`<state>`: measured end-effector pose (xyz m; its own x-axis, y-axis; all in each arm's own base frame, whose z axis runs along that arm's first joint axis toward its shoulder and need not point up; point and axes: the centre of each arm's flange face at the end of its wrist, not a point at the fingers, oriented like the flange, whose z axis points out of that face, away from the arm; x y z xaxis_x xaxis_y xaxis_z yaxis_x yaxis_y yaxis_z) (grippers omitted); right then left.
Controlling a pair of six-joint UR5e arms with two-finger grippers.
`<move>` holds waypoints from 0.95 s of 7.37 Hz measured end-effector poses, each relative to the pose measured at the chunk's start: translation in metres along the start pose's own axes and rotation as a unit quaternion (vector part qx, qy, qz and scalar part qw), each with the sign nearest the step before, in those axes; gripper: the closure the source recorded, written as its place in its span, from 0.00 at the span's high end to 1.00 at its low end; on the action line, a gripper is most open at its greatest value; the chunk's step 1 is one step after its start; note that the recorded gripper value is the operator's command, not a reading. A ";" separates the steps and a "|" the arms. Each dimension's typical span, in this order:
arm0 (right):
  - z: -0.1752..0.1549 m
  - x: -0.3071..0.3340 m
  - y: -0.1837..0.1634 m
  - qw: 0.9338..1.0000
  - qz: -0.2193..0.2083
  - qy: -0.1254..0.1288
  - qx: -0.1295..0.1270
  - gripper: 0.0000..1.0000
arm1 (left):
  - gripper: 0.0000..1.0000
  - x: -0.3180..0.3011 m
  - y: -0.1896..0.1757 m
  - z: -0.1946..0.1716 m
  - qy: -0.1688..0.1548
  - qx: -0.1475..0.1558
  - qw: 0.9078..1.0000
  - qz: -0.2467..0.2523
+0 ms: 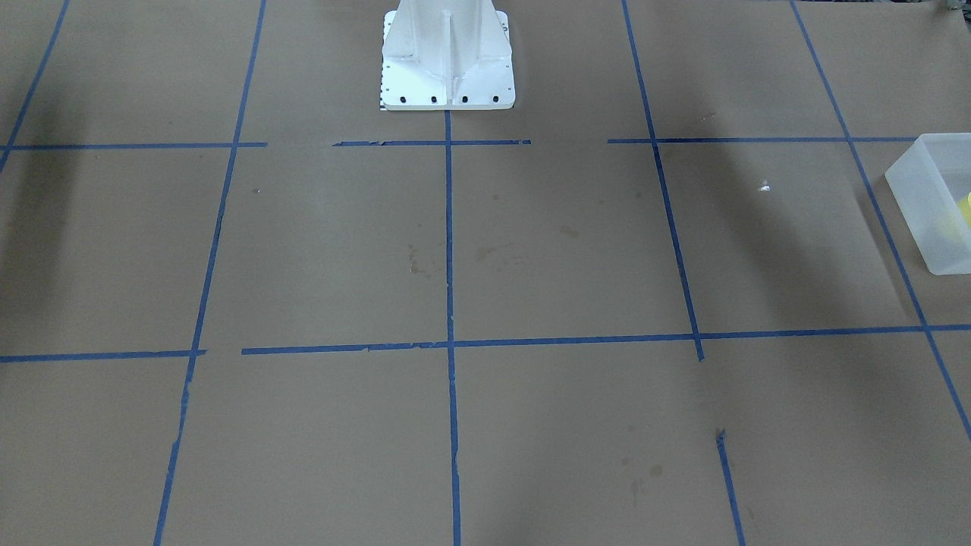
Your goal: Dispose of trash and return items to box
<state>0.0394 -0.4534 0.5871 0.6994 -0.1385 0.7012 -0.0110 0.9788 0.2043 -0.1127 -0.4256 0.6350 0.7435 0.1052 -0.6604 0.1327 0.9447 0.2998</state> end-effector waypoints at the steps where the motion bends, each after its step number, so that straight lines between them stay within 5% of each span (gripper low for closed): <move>1: 0.001 -0.005 -0.004 1.000 -0.004 -0.001 0.000 1.00 | 1.00 0.042 -0.017 -0.010 0.014 -0.006 1.000 0.010; 4: 0.005 -0.010 -0.011 1.000 -0.010 0.000 -0.005 1.00 | 1.00 0.154 -0.055 -0.019 0.037 -0.045 0.998 0.009; 7: 0.011 -0.010 -0.010 1.000 -0.007 -0.002 -0.012 1.00 | 1.00 0.157 -0.038 -0.007 0.036 -0.089 0.995 -0.018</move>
<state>0.0250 -0.4631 0.5854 0.6966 -0.1520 0.7012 0.0154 0.9802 0.1972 -0.0058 -0.4426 0.5156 0.6907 0.0855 -0.7181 0.0360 0.9877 0.1522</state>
